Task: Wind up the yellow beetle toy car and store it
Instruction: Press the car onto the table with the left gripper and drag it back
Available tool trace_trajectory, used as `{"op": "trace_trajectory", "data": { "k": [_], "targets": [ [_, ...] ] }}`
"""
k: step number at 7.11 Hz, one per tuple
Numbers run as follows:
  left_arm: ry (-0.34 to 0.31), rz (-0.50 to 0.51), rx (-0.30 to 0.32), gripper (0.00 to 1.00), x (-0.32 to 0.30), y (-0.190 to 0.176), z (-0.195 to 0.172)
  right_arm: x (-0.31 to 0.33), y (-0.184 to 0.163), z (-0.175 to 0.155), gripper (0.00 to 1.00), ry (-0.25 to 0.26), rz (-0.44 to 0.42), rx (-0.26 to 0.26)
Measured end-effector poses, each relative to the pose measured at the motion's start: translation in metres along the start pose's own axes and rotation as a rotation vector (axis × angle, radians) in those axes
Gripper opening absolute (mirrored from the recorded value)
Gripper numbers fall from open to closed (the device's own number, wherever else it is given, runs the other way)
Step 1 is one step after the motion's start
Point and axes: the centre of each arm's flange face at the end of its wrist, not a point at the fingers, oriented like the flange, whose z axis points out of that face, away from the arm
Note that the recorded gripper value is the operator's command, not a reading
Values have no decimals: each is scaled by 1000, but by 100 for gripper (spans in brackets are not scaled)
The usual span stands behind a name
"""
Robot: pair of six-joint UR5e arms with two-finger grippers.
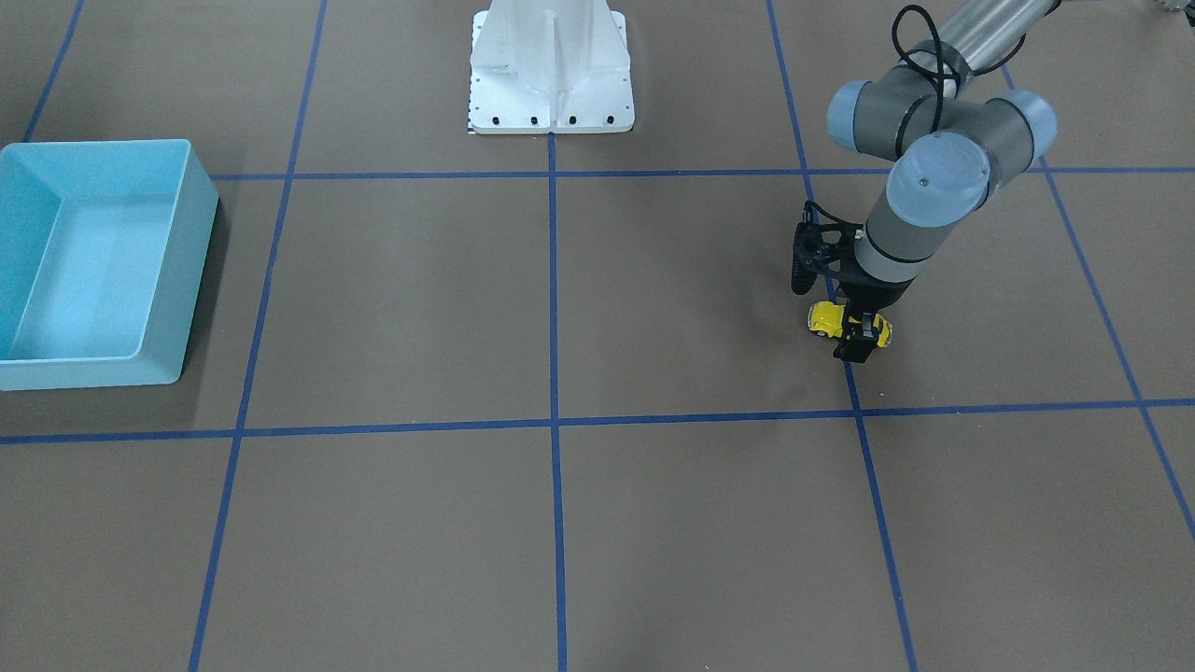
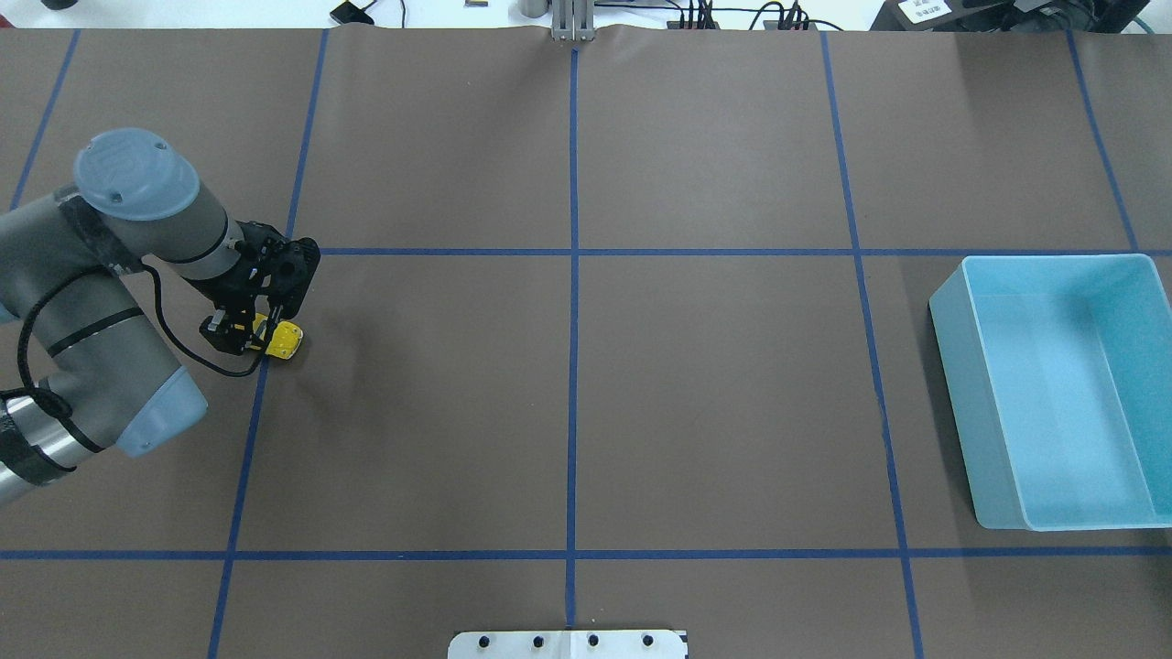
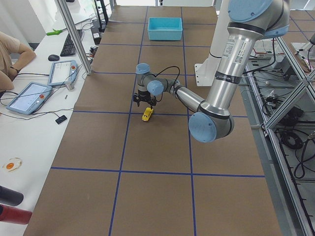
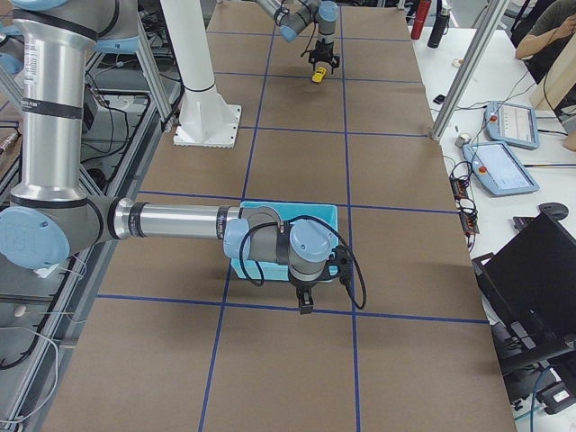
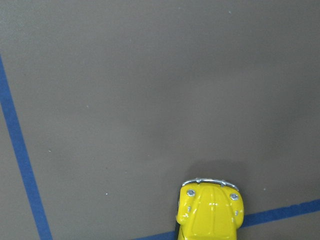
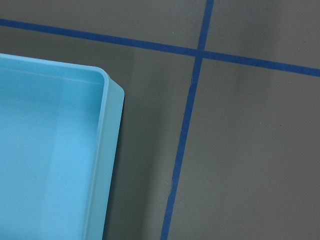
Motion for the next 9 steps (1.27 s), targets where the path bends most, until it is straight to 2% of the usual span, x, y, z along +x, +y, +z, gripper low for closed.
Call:
{"op": "trace_trajectory", "data": {
  "k": [9],
  "targets": [
    [-24, -3, 0, 95, 21, -7, 18, 1, 0, 1, 100, -2, 3, -2]
  ]
}}
